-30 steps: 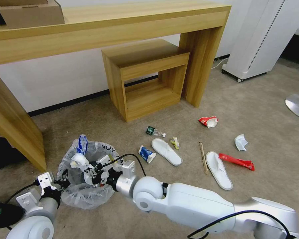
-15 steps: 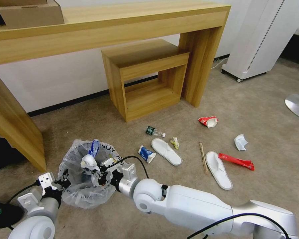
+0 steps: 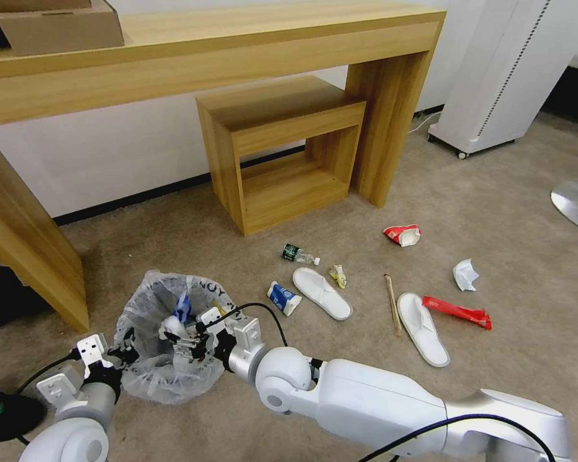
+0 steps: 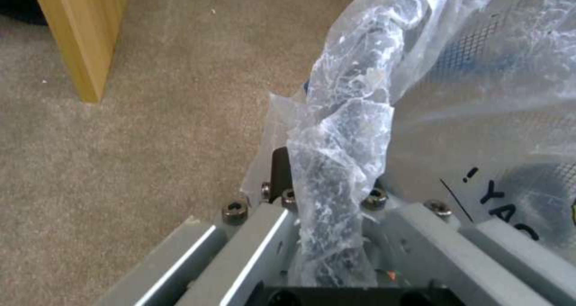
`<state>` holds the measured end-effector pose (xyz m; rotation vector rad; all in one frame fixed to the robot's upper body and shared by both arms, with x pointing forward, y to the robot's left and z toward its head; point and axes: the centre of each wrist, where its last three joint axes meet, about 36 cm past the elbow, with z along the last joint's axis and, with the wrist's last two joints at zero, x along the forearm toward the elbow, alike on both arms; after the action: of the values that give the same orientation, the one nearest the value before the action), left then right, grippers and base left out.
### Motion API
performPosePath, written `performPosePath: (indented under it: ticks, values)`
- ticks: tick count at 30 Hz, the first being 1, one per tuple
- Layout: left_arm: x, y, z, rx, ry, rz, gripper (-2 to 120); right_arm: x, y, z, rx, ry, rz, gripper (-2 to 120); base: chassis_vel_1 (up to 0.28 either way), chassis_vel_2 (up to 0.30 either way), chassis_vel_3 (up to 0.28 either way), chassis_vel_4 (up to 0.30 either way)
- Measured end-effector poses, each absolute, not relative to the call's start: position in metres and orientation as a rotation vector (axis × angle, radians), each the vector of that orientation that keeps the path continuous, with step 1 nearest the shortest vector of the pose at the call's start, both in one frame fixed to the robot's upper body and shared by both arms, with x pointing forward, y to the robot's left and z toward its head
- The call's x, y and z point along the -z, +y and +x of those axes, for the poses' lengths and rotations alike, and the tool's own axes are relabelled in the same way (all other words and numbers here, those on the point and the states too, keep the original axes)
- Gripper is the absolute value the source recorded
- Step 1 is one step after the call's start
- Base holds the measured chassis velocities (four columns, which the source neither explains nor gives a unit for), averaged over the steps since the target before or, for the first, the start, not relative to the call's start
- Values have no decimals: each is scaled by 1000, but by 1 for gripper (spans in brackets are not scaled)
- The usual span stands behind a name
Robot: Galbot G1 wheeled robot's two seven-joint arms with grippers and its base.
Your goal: Pick up the trash bin and place the garbage on the floor into it.
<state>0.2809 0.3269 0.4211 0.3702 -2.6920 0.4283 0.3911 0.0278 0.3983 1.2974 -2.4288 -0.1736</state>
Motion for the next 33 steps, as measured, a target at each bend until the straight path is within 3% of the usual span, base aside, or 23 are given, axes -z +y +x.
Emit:
performPosePath:
  ticks: [3,19,25,33]
  values:
    - [-419,327,281,-426,-2689,374,1,-409,25,392,249,-2460,1343,99,0,0,0,0]
    - [-419,333,283,-403,-2687,382,1,-473,-23,438,598,-2720,1354,100,0,0,0,0]
    - [-420,338,277,-393,-2683,407,1,-497,-101,470,620,-2970,1066,100,0,0,0,0]
    - [-422,337,277,-392,-2693,405,1,-491,-180,464,590,-3130,723,100,0,0,0,0]
